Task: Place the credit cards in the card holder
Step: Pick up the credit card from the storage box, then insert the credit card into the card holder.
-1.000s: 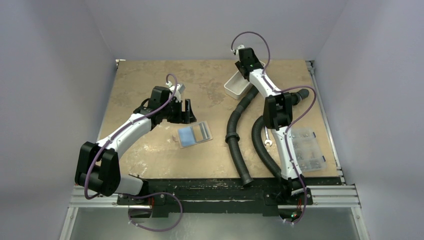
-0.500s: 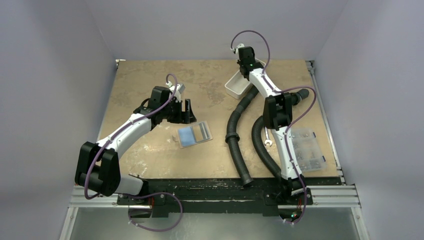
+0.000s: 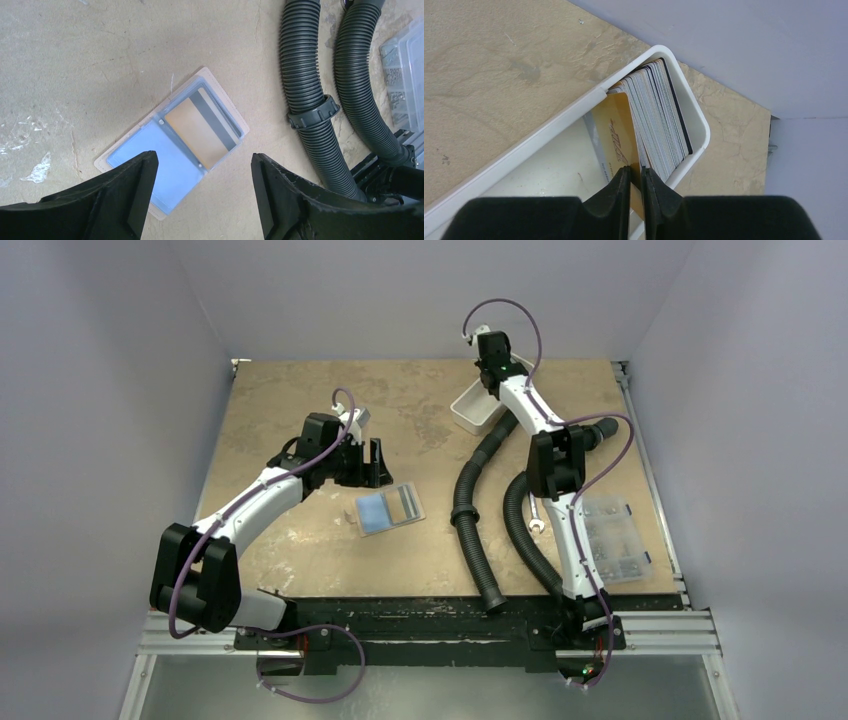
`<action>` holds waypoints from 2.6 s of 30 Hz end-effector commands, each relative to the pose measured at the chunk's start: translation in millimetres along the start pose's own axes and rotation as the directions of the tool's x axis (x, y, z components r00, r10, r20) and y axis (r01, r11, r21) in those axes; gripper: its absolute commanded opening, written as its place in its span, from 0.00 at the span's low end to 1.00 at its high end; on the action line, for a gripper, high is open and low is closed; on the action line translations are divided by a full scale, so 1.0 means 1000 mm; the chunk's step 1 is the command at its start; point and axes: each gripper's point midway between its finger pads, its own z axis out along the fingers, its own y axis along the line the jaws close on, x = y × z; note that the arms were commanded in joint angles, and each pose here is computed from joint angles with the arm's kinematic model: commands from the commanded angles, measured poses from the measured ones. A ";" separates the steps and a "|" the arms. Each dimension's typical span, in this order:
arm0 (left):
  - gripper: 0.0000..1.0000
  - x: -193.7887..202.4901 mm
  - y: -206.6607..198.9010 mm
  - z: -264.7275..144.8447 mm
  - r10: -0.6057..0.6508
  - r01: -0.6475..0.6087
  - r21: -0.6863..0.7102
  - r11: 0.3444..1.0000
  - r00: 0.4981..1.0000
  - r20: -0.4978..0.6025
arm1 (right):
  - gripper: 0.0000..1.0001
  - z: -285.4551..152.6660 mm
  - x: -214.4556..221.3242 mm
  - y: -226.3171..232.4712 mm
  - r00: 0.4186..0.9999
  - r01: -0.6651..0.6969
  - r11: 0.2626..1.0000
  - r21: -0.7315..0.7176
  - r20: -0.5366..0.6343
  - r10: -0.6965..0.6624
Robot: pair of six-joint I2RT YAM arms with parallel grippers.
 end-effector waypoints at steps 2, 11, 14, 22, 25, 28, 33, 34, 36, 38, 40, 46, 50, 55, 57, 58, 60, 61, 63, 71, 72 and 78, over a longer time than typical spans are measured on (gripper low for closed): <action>0.73 -0.002 -0.003 0.001 0.025 -0.026 0.025 0.999 1.000 0.015 | 0.17 -0.041 -0.044 -0.059 0.991 -0.095 0.993 0.072 0.097 0.088; 0.73 -0.002 -0.005 0.001 0.021 -0.022 0.039 0.999 1.000 0.018 | 0.08 -0.055 -0.046 -0.063 0.990 -0.111 0.992 0.052 0.098 0.106; 0.73 -0.002 -0.006 0.001 0.018 -0.019 0.043 0.999 1.000 0.018 | 0.03 -0.059 -0.045 -0.059 0.988 -0.125 0.992 0.024 0.095 0.122; 0.74 -0.003 -0.012 0.004 -0.020 0.019 0.078 0.997 1.000 0.013 | 0.00 -0.104 -0.064 -0.054 0.909 -0.388 0.910 -0.146 0.104 0.404; 0.74 -0.003 -0.020 0.009 -0.073 0.074 0.139 0.988 0.997 -0.009 | 0.00 -0.155 -0.076 -0.031 0.779 -0.576 0.730 -0.367 0.023 0.626; 0.73 -0.014 -0.032 0.006 -0.168 0.158 0.245 0.957 0.986 0.021 | 0.00 -0.208 -0.078 0.001 0.655 -0.639 0.499 -0.586 -0.075 0.752; 0.71 -0.043 -0.066 -0.021 -0.338 0.236 0.504 0.831 0.933 0.120 | 0.00 -0.305 -0.069 0.066 0.545 -0.505 0.019 -0.863 -0.302 0.782; 0.71 -0.049 -0.073 -0.028 -0.367 0.239 0.550 0.800 0.921 0.133 | 0.00 -0.319 -0.064 0.074 0.531 -0.487 -0.044 -0.872 -0.335 0.779; 0.72 -0.055 -0.083 -0.039 -0.426 0.250 0.626 0.739 0.893 0.146 | 0.00 -0.352 -0.056 0.091 0.505 -0.434 -0.162 -0.886 -0.388 0.771; 0.73 -0.057 -0.087 -0.046 -0.477 0.263 0.676 0.689 0.866 0.149 | 0.00 -0.378 -0.049 0.104 0.480 -0.396 -0.255 -0.882 -0.436 0.761; 0.73 -0.059 -0.088 -0.051 -0.516 0.271 0.705 0.656 0.843 0.155 | 0.00 -0.401 -0.044 0.116 0.456 -0.352 -0.342 -0.871 -0.479 0.750; 0.71 -0.048 -0.083 -0.049 -0.566 0.320 0.701 0.638 0.812 0.144 | 0.00 -0.436 -0.037 0.139 0.433 -0.285 -0.530 -0.799 -0.601 0.672; 0.61 -0.048 -0.081 -0.050 -0.573 0.326 0.684 0.652 0.803 0.164 | 0.00 -0.436 -0.032 0.153 0.439 -0.298 -0.563 -0.771 -0.634 0.636; 0.40 -0.050 -0.079 -0.053 -0.569 0.317 0.671 0.670 0.800 0.190 | 0.00 -0.434 -0.026 0.166 0.452 -0.318 -0.571 -0.757 -0.650 0.610; 0.36 -0.050 -0.078 -0.052 -0.566 0.316 0.663 0.678 0.800 0.198 | 0.00 -0.433 -0.023 0.169 0.459 -0.325 -0.567 -0.757 -0.650 0.605; 0.33 -0.050 -0.077 -0.051 -0.564 0.316 0.659 0.683 0.801 0.201 | 0.00 -0.433 -0.021 0.171 0.464 -0.329 -0.565 -0.756 -0.651 0.601; 0.26 -0.048 -0.074 -0.048 -0.550 0.313 0.642 0.700 0.810 0.205 | 0.00 -0.432 -0.017 0.175 0.480 -0.336 -0.557 -0.760 -0.647 0.593; 0.21 -0.048 -0.073 -0.046 -0.539 0.308 0.633 0.710 0.816 0.208 | 0.00 -0.430 -0.014 0.178 0.485 -0.347 -0.549 -0.760 -0.647 0.588; 0.01 -0.046 -0.069 -0.042 -0.515 0.303 0.604 0.737 0.830 0.213 | 0.00 -0.426 -0.007 0.188 0.521 -0.375 -0.516 -0.770 -0.635 0.570; 0.00 0.028 0.011 -0.014 -0.306 0.304 0.085 0.949 0.952 0.010 | 0.50 -0.344 0.052 0.253 0.801 -0.505 0.019 -0.863 -0.461 0.382; 0.00 0.036 0.017 -0.014 -0.314 0.315 0.075 0.946 0.949 -0.023 | 0.51 -0.339 0.056 0.257 0.830 -0.479 0.054 -0.876 -0.431 0.354; 0.00 0.069 0.021 -0.010 -0.392 0.417 0.165 0.894 0.905 -0.168 | 0.31 -0.326 0.065 0.280 0.886 -0.435 0.139 -0.889 -0.395 0.243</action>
